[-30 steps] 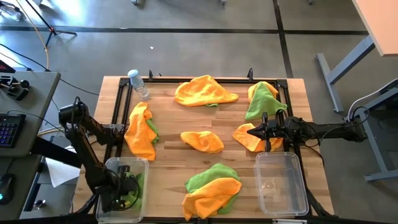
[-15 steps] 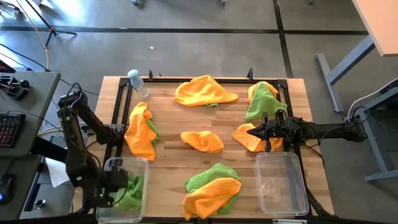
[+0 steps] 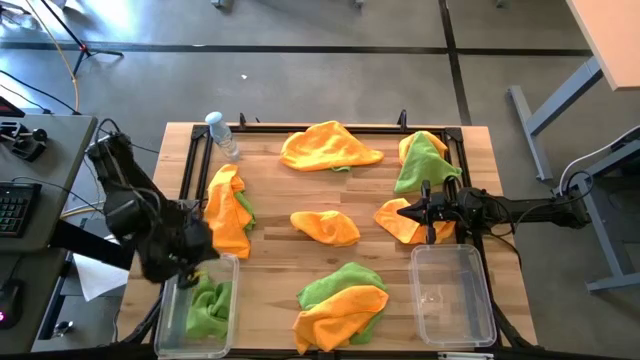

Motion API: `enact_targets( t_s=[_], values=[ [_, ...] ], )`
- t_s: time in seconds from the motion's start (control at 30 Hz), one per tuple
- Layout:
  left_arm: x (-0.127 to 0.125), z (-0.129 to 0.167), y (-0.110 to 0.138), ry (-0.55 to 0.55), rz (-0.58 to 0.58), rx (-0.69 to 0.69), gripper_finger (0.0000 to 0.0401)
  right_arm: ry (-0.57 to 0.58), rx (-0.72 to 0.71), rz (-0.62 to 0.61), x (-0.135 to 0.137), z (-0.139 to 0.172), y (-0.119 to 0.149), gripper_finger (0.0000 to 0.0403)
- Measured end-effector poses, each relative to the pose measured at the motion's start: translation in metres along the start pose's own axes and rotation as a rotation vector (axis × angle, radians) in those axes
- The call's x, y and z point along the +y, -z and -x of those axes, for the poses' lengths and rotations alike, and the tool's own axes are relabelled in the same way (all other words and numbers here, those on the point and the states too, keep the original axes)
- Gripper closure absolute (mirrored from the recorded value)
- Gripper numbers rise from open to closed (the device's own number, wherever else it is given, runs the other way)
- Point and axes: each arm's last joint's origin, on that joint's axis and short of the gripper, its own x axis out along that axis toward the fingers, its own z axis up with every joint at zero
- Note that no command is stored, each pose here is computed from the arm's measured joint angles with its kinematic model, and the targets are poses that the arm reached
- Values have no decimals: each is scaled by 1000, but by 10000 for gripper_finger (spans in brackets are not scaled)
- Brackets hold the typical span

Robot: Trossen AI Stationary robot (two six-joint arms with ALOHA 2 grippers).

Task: Sort microfiber towel by color & place in baskets
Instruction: Put the yellow towel into the right transparent bin

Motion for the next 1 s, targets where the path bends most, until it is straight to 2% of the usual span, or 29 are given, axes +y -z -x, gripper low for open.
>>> enact_targets(
  t_s=[0.3, 0.63, 0.93, 1.0],
  values=[
    [30, -21, -54, -97, 58, -143, 401, 0, 0, 0, 0, 0, 0, 402],
    [72, -75, -124, -140, 104, -237, 401, 0, 1, 0, 0, 0, 0, 402],
    [92, -111, -152, -167, 147, -300, 401, 0, 1, -20, 0, 0, 0, 402],
    [95, -118, -153, -186, 122, -284, 401, 0, 0, -43, 0, 0, 0, 402]
  ],
)
